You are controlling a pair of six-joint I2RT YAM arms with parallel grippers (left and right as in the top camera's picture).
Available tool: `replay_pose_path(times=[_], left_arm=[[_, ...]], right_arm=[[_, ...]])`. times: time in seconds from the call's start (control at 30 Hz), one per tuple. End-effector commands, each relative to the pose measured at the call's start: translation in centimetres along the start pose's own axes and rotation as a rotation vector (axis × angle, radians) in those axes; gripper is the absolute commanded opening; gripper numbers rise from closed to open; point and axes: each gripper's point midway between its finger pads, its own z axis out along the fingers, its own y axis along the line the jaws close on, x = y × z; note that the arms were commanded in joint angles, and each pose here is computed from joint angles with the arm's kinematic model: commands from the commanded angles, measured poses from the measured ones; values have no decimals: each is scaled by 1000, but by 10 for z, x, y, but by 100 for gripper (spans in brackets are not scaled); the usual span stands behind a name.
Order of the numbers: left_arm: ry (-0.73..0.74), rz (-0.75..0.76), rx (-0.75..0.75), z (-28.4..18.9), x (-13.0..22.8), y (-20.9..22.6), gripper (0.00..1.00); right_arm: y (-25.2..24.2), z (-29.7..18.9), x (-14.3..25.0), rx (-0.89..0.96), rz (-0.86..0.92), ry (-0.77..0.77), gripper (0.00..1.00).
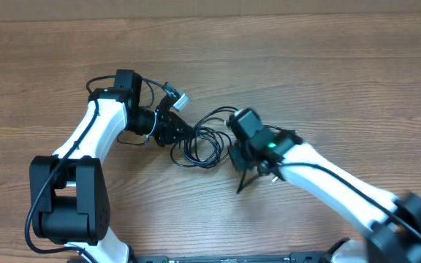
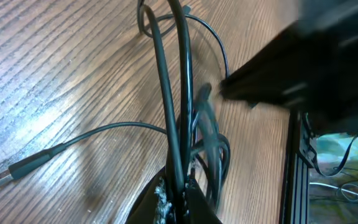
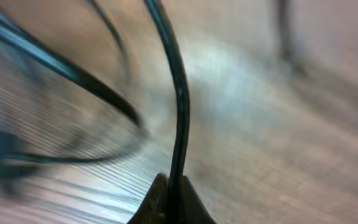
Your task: Untangle cables
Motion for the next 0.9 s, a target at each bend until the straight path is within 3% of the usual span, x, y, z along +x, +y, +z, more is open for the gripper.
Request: replay_pose_path(times=[0.0, 0.3, 0.63, 0.77, 0.87], left_arm=[[-10, -21, 18, -1, 0, -3, 4], [-11, -19, 17, -1, 0, -3, 4], [-12, -18, 16, -1, -1, -2, 4], [-13, -20, 17, -1, -1, -2, 4], [-19, -27, 21, -1, -2, -3, 4]], right_arm=[[8, -65, -44, -51, -13, -217, 4], [29, -129, -45, -195, -182, -354, 4], [28, -84, 0, -198, -250, -124, 4], [27, -71, -1, -180, -255, -100, 4], [42, -74, -3, -269, -260, -113, 4]])
